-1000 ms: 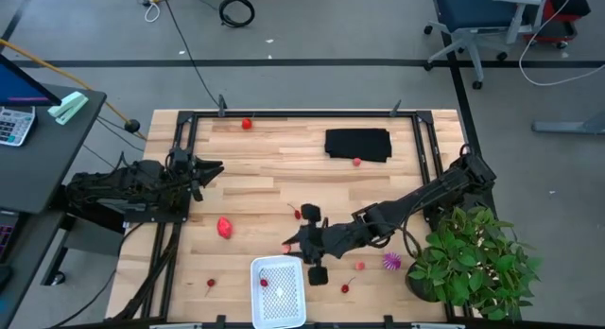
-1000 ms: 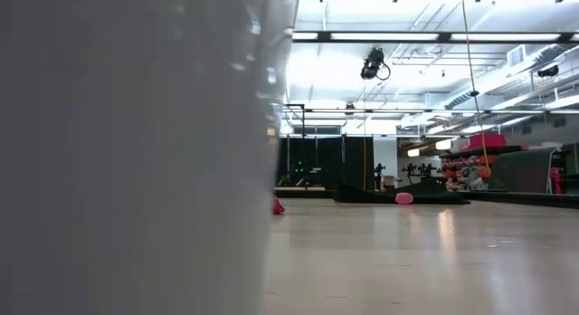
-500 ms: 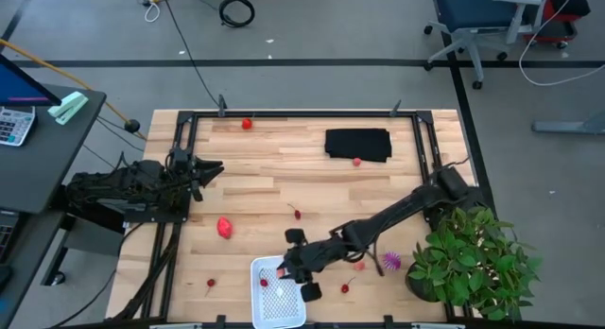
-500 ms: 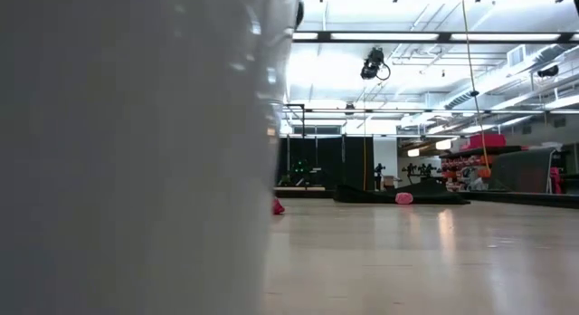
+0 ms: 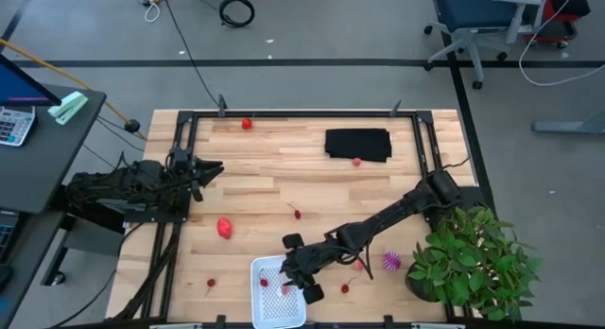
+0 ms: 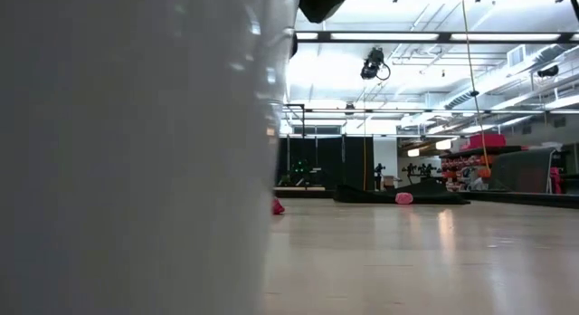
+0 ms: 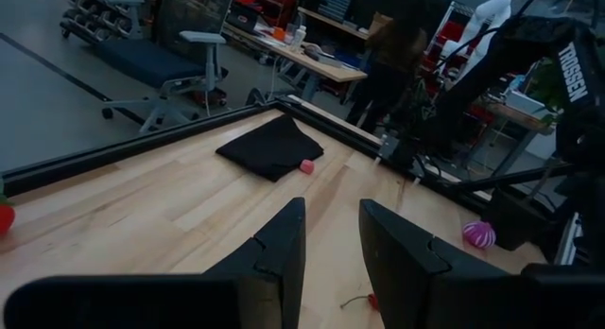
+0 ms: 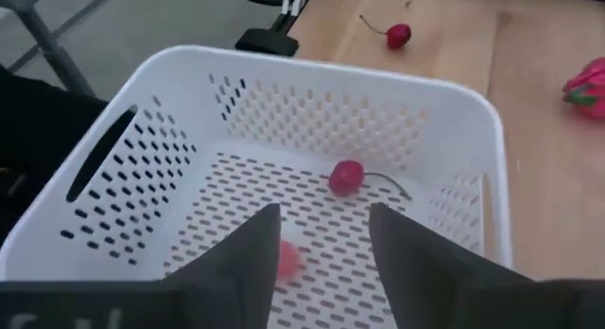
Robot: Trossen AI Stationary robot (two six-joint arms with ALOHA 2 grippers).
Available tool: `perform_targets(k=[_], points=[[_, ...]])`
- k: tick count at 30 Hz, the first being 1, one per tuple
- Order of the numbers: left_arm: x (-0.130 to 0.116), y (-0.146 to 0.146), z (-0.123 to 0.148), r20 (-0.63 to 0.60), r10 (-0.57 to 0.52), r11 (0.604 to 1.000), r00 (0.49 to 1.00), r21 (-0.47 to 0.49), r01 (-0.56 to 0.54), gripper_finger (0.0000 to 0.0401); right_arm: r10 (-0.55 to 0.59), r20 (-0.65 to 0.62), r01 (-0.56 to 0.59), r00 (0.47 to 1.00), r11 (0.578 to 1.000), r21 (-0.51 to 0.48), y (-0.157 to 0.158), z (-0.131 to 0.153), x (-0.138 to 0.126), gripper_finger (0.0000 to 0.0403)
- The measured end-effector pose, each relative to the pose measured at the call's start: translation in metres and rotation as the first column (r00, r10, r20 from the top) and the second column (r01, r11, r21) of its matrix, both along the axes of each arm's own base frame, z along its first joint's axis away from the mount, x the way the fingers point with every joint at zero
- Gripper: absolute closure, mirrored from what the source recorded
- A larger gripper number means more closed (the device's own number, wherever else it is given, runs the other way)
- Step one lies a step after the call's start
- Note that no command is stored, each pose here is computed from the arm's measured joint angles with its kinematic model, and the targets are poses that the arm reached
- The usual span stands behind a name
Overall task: Pick and placing Produce into tupperware
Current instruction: Put the strawberry into the white basket
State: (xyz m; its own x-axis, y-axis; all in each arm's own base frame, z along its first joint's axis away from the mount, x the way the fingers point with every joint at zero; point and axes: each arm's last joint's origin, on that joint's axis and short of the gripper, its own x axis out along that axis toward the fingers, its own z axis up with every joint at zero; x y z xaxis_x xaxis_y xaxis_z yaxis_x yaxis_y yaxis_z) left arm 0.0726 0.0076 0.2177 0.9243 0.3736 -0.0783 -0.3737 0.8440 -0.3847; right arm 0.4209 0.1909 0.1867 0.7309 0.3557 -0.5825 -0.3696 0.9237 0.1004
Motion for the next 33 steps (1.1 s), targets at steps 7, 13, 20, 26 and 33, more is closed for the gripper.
perform_targets(k=[7, 13, 20, 26, 33], points=[[0.0, 0.0, 0.004, 0.047, -0.004, 1.0, 0.999, -0.023, 0.005, 0.0294, -0.066, 0.085, 0.07, 0.994, 0.996, -0.048, -0.011, 0.047, -0.013, 0.0212], [0.001, -0.003, 0.019, 0.19, -0.124, 0.992, 0.974, 0.028, 0.121, 0.0294, -0.136, 0.151, 0.141, 0.979, 0.99, -0.024, -0.023, 0.099, -0.036, 0.0218], [-0.001, -0.004, 0.032, 0.298, -0.142, 0.989, 0.944, 0.085, 0.122, 0.0294, -0.148, 0.129, 0.155, 0.981, 0.987, -0.044, -0.034, 0.128, -0.06, 0.0229], [0.0, -0.001, 0.029, 0.28, -0.036, 0.999, 0.959, 0.037, 0.026, 0.0294, -0.247, 0.136, 0.264, 0.96, 0.956, -0.13, -0.044, 0.137, -0.071, 0.0235], [0.015, -0.002, 0.043, 0.187, -0.023, 0.999, 0.982, 0.038, 0.017, 0.0294, -0.303, 0.16, 0.33, 0.939, 0.926, -0.181, -0.059, 0.137, -0.066, 0.0238]])
